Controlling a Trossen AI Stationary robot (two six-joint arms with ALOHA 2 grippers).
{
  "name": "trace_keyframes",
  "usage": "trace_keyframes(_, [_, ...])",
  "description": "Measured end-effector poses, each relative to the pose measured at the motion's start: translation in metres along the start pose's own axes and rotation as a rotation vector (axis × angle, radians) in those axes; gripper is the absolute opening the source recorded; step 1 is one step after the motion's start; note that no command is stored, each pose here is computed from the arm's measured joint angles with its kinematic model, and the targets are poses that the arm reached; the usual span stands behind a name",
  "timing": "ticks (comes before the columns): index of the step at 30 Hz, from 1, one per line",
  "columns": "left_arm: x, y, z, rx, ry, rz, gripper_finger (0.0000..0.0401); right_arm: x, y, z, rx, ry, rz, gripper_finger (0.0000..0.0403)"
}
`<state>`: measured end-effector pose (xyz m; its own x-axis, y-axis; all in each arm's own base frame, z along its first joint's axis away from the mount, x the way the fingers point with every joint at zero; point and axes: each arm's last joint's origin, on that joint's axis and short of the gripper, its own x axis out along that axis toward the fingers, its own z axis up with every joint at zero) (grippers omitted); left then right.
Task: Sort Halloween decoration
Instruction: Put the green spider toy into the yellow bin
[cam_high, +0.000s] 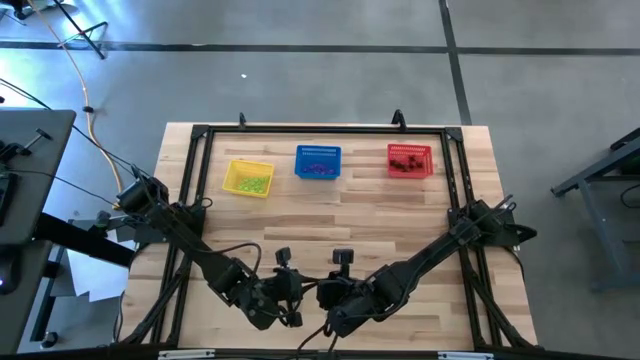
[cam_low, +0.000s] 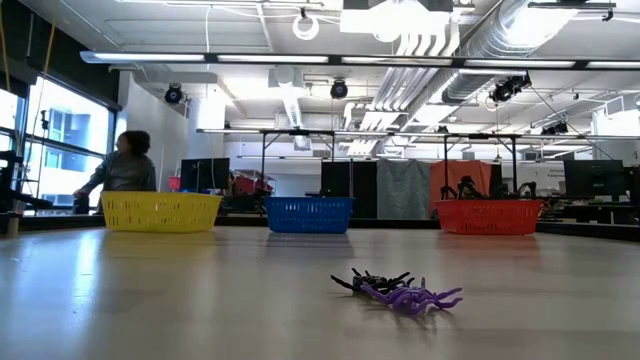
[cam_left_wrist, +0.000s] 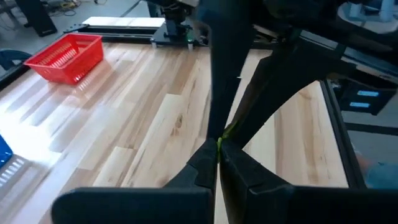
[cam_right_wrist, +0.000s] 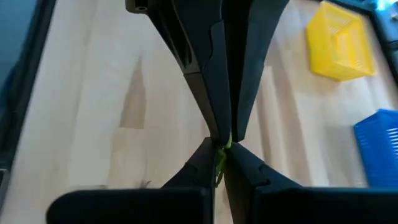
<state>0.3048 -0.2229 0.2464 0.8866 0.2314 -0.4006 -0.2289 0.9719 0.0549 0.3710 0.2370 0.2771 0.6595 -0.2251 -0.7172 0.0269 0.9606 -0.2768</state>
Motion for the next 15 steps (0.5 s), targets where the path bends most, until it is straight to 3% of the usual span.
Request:
trace_keyframes(8, [0.0002, -0.0004, -0.0002, -0.023, 0.010, -0.019, 0.0000, 0.0009, -0.0003, 0.0000, 0.007, 0.016, 0.035, 0.0028])
trace_keyframes(15, [0.0003, -0.0003, -0.0001, -0.025, 0.009, -0.018, 0.0000, 0.0007, -0.0003, -0.0002, -0.002, 0.014, 0.027, 0.0069])
